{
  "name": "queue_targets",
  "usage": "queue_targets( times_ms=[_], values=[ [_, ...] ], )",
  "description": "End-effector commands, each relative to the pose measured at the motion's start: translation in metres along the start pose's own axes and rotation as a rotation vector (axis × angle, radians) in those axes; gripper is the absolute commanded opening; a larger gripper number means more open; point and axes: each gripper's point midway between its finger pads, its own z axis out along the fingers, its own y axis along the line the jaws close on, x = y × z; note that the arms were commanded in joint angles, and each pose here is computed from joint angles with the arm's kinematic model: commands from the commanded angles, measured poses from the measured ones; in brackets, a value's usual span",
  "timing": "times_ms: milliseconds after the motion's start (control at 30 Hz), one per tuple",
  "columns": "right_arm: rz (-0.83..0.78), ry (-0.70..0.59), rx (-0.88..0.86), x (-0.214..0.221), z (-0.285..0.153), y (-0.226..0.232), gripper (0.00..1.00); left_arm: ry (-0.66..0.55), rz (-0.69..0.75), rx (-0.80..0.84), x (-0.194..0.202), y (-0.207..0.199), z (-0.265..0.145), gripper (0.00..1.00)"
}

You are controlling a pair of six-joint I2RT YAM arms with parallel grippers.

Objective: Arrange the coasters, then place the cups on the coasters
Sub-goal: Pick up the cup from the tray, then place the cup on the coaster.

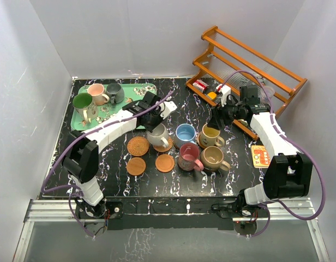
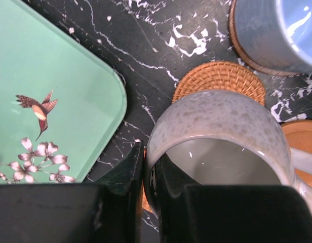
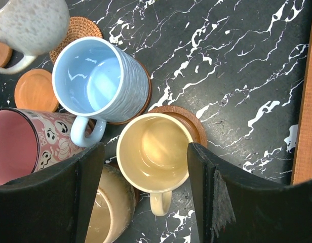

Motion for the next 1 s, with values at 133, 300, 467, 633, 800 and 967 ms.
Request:
queue_targets(
  times_ms=[133,300,467,633,800,967],
  values=[
    [-0.026,-0.05,0.033,-0.011,-0.008,-0.007,0.66,-0.121,-0.026,-0.05,-0.035,-0.004,-0.004,0.0],
    [-0.015,-0.078,0.087,-0.017,-0.015,-0.015,0.7,-0.107,-0.033,-0.048,-0.035,-0.007,0.004,0.0],
    [0.024,-0.137,0.187,-0.023,-0.033,-0.035,0.79,-0.085,-0.033,-0.042,-0.029,-0.011,0.011,0.0],
    [0.033,-0.196,0.255,-0.029,-0.047,-0.043,0.98,-0.071,-0.032,-0.036,-0.026,-0.013,0.016,0.0],
    [0.044,-0.205,0.268,-0.029,-0.049,-0.046,0.98,-0.064,-0.03,-0.033,-0.026,-0.015,0.018,0.0],
    [0.055,-0.197,0.258,-0.027,-0.047,-0.046,0.98,-0.038,-0.014,-0.04,-0.021,-0.016,0.021,0.0]
  ],
)
